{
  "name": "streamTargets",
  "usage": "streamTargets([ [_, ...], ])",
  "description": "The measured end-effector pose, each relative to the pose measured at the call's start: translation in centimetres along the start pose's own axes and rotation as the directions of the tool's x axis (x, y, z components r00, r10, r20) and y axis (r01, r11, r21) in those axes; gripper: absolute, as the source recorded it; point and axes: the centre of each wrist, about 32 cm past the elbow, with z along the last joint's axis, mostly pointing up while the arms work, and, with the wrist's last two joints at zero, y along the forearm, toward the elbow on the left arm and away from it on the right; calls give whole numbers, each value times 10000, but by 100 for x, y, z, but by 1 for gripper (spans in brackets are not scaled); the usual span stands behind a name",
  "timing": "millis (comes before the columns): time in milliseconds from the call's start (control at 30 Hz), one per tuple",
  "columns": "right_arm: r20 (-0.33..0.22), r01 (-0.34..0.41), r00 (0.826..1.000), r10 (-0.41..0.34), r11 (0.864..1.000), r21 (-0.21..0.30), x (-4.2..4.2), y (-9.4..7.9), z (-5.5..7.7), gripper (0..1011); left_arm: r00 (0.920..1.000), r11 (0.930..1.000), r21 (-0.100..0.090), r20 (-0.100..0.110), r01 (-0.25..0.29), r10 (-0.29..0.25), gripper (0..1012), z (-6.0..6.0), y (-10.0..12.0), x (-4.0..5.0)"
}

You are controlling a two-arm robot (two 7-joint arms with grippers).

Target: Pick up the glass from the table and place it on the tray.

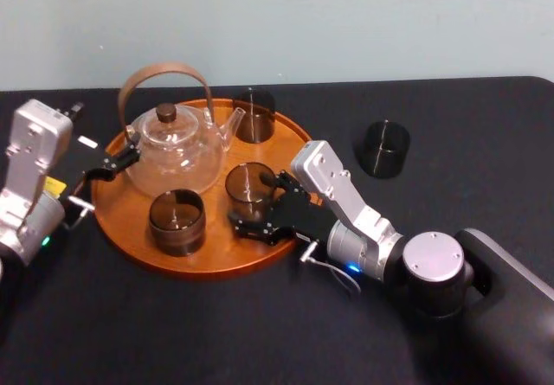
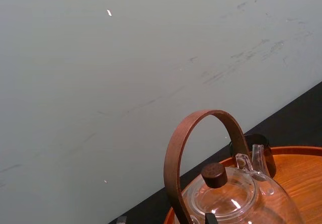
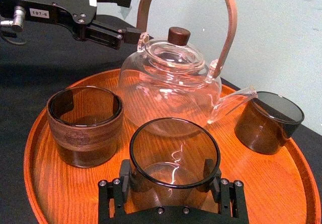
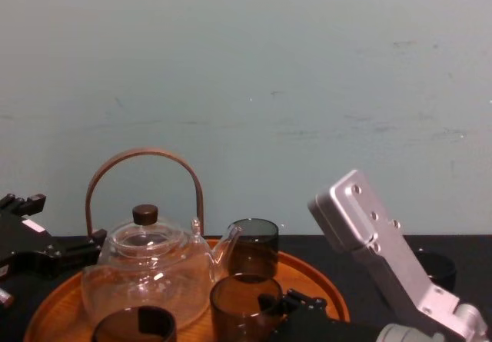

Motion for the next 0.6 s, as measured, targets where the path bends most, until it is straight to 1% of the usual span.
streamTargets([
  [200, 2, -10, 10000, 10, 10000, -3, 0, 1, 2, 924, 10000, 10000, 0, 0, 0, 0, 1010, 0, 0, 0],
  [367, -133, -44, 9999, 44, 10000, -20, 8, -1, -24, 924, 10000, 10000, 0, 0, -1, 1, 1010, 0, 0, 0],
  [600, -161, -42, 9999, 41, 10000, -38, 12, 1, -37, 924, 10000, 10000, 0, 0, -1, 1, 1009, 0, 0, 0],
])
